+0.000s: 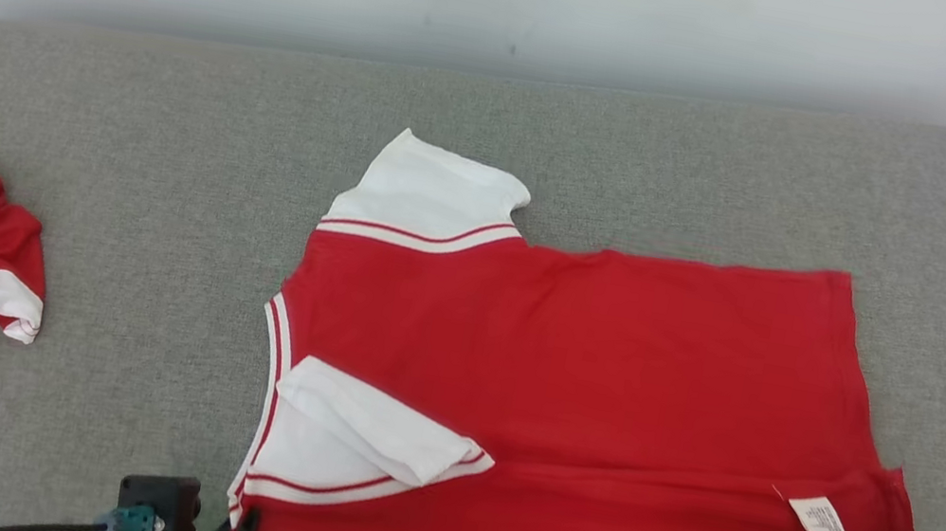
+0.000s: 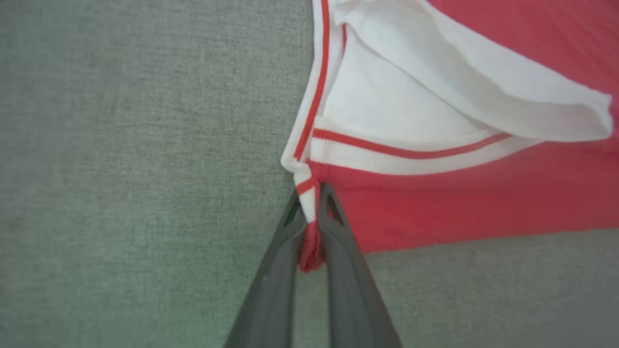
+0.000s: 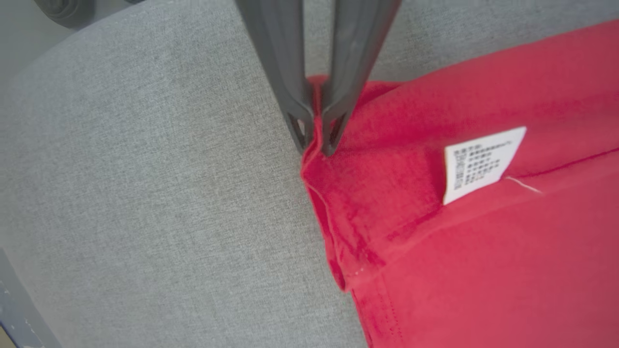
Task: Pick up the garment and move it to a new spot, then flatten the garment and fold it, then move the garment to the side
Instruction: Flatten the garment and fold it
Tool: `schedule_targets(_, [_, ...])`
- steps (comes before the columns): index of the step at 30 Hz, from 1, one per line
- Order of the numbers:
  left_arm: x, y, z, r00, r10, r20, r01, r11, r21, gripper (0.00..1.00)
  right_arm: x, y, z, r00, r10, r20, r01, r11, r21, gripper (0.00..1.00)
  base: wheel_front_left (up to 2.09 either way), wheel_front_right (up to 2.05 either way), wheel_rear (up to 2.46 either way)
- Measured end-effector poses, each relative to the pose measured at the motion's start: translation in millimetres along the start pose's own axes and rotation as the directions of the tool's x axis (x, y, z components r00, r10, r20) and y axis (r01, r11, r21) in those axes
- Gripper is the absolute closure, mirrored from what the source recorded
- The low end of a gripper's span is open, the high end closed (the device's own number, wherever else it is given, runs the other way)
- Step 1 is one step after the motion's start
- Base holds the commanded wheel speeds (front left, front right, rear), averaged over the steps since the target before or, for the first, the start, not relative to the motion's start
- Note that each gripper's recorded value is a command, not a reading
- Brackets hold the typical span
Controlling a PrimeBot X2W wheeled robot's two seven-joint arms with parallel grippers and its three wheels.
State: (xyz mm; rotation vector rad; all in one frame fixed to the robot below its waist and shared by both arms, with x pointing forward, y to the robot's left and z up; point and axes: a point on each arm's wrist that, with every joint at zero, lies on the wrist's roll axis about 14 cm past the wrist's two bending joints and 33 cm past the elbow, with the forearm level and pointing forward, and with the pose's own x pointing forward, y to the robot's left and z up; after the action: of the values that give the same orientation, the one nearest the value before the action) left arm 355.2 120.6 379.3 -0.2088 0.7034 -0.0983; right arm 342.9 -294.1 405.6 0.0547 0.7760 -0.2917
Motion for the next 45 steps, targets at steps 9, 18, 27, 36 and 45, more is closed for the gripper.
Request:
schedule_targets(9, [-12, -5, -8, 1.000, -0.006, -0.010, 0.006, 1.000, -0.008, 0.00, -4, -4, -11, 1.000, -0.007, -0.019, 0.007, 1.000, 0.000, 0.00, 0.00, 0.00, 0.00])
schedule_targets(18, [-29, 13, 0, 0.998, 0.052, 0.021, -0.052, 0.999, -0.008, 0.00, -16, -21, 0, 0.998, -0.039, 0.052, 0.038, 0.999, 0.036, 0.00, 0.00, 0.00, 0.00])
schedule_targets(27, [-24, 3, 105, 0.971, -0.030, 0.237, -0.005, 0.990, 0.144, 0.00, -26, 5, 48, 0.989, 0.025, 0.149, -0.024, 1.000, -0.005, 0.00, 0.00, 0.00, 0.00])
schedule_targets(36, [55, -41, 200, 0.961, -0.152, 0.233, 0.099, 0.969, 0.225, 0.00, 14, 67, 152, 0.952, 0.183, 0.245, -0.164, 0.982, -0.099, 0.00, 0.00, 0.00, 0.00])
schedule_targets(45, [140, -58, 208, 0.982, -0.186, 0.035, 0.169, 0.945, 0.280, 0.00, 69, 91, 168, 0.961, 0.225, 0.160, -0.206, 0.970, -0.128, 0.00, 0.00, 0.00, 0.00])
